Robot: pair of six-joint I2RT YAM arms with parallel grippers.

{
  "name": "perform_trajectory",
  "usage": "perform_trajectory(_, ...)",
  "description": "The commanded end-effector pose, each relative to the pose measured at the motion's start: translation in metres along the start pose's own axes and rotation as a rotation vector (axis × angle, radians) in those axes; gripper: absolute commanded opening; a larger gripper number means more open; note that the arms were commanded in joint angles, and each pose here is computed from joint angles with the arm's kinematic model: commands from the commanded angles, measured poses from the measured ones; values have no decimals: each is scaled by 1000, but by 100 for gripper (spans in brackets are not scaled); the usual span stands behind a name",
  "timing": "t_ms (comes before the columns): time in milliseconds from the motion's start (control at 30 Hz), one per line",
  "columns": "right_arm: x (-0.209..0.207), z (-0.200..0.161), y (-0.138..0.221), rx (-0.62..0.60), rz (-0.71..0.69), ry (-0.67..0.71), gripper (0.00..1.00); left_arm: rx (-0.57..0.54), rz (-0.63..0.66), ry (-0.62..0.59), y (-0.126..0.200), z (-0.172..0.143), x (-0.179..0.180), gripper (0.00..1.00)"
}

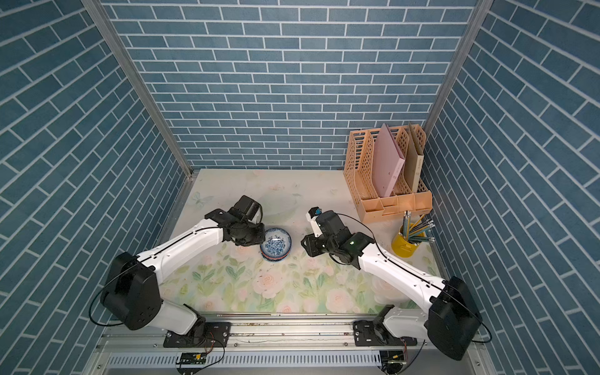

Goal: Stack the bowls
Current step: Place the bowl on the bowl, then reset both arms

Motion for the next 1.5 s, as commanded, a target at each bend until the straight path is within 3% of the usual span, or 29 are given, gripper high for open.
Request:
perform_trajectory(0,-5,1,1,-13,-25,30,41,-52,24,-5,16,-3,4,36)
perform_trajectory(167,-25,16,6,-137,-157,34,49,-350,148,47,49,3,20,52)
perform_trajectory(333,-62,35,26,-428,-383,33,64,-725,274,97,70,-1,43,71)
perform_trajectory(467,-99,30,45,-677,-597,13,93,-977,474,175,72,-13,72,86)
perform_trajectory(567,-131,15,51,-795,-706,73,97,-1119,596,224,65,-24,94,88)
perform_trajectory(733,-186,-9,55,-857,-841,28,99,-1320,729,160,44,-55,129,97)
perform_trajectory(800,-206,-19,49,-858,-872,17,100,-1326,705,74,29,-68,143,98)
perform_trajectory(933,-227,-19,48,-901,-903,5,99,-1259,720,0,7,-54,157,100)
perform_trajectory(1000,-234,-24,46,-958,-822,7,99,-1292,674,-27,3,-48,162,100)
perform_trajectory(1033,-239,-25,38,-897,-763,40,96,-1257,623,-66,-2,-43,162,100)
perform_trajectory(1167,-231,-24,37,-940,-702,131,95,-1254,569,-74,-5,-41,169,100)
perform_trajectory(1300,-238,-22,34,-899,-724,86,100,-1148,577,-46,-17,-25,178,100)
perform_trajectory(1467,-238,-21,33,-892,-723,86,100,-1170,585,-24,-14,-24,179,100)
Point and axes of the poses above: each gripper's point midway between its finger pads, its own y axis back along the fingers, its own x axis along the line the jaws close on, z = x × y, the point moved 10 cm from there along y, back along the fingers, and after that the axes turned 7 degrees about -y, right-handed, at the moved point
